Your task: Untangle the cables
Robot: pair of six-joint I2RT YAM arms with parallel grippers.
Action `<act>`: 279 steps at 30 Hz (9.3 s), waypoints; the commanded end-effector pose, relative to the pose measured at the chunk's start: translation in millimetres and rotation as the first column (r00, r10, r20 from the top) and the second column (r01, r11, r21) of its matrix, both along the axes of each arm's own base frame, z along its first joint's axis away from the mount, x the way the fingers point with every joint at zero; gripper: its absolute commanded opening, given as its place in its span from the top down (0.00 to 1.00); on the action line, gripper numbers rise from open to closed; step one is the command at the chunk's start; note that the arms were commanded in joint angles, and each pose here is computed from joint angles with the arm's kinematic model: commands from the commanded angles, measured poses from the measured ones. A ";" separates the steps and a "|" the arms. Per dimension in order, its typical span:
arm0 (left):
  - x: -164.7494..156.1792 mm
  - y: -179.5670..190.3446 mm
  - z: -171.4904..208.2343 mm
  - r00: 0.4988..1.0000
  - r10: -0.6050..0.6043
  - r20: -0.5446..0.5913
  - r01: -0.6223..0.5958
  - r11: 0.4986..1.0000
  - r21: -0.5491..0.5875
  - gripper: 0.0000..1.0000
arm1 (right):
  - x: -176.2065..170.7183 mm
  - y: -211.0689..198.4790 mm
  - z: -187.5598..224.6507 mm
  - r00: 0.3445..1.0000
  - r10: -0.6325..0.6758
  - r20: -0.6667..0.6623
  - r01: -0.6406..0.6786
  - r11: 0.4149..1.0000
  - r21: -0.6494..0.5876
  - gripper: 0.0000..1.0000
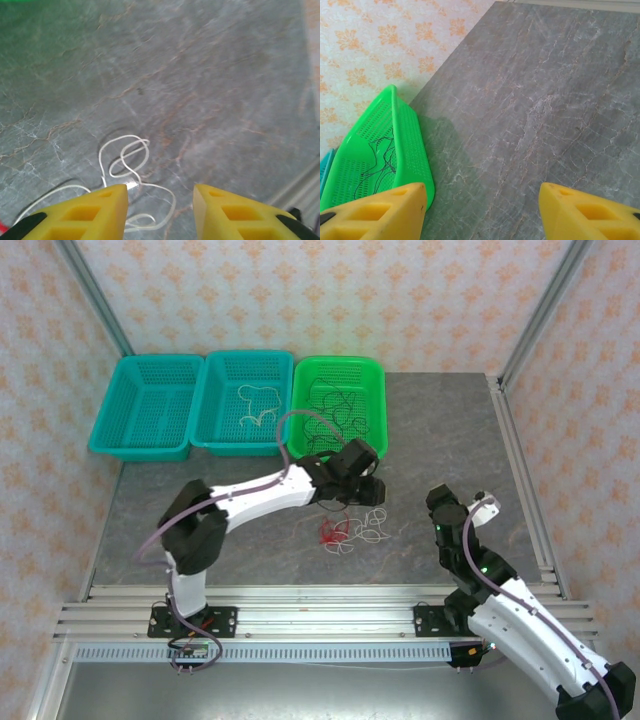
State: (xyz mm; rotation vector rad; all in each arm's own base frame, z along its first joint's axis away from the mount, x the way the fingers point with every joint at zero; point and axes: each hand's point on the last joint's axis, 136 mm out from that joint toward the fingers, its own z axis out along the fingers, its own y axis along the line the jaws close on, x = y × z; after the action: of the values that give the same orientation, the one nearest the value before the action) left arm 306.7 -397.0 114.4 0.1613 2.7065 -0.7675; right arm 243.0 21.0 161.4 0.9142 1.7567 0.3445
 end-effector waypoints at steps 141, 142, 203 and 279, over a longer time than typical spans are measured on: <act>-29.0 29.9 74.2 0.772 -0.367 0.519 0.489 0.864 -0.117 0.50 | 77.1 213.8 71.7 0.555 0.830 0.059 -0.753 0.532 -0.388 1.00; -24.6 30.4 72.9 0.776 -0.351 0.524 0.472 0.874 -0.113 0.60 | 76.6 214.1 70.5 0.555 0.830 0.058 -0.756 0.532 -0.382 1.00; 245.4 349.5 187.3 0.761 0.519 0.389 -0.557 0.831 -0.020 0.24 | 38.5 100.4 75.2 0.871 0.476 0.123 -0.478 0.878 -0.014 0.24; -6.1 44.3 194.2 0.889 0.002 0.458 0.135 0.954 -0.266 1.00 | 84.1 226.6 -52.4 0.530 0.838 -0.129 -0.833 0.486 -0.264 0.30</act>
State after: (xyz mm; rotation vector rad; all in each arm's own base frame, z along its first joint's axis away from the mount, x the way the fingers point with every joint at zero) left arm 308.4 -357.7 264.4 0.3568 2.2253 -0.8989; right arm 302.8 244.8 99.6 -0.3283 2.1351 0.7378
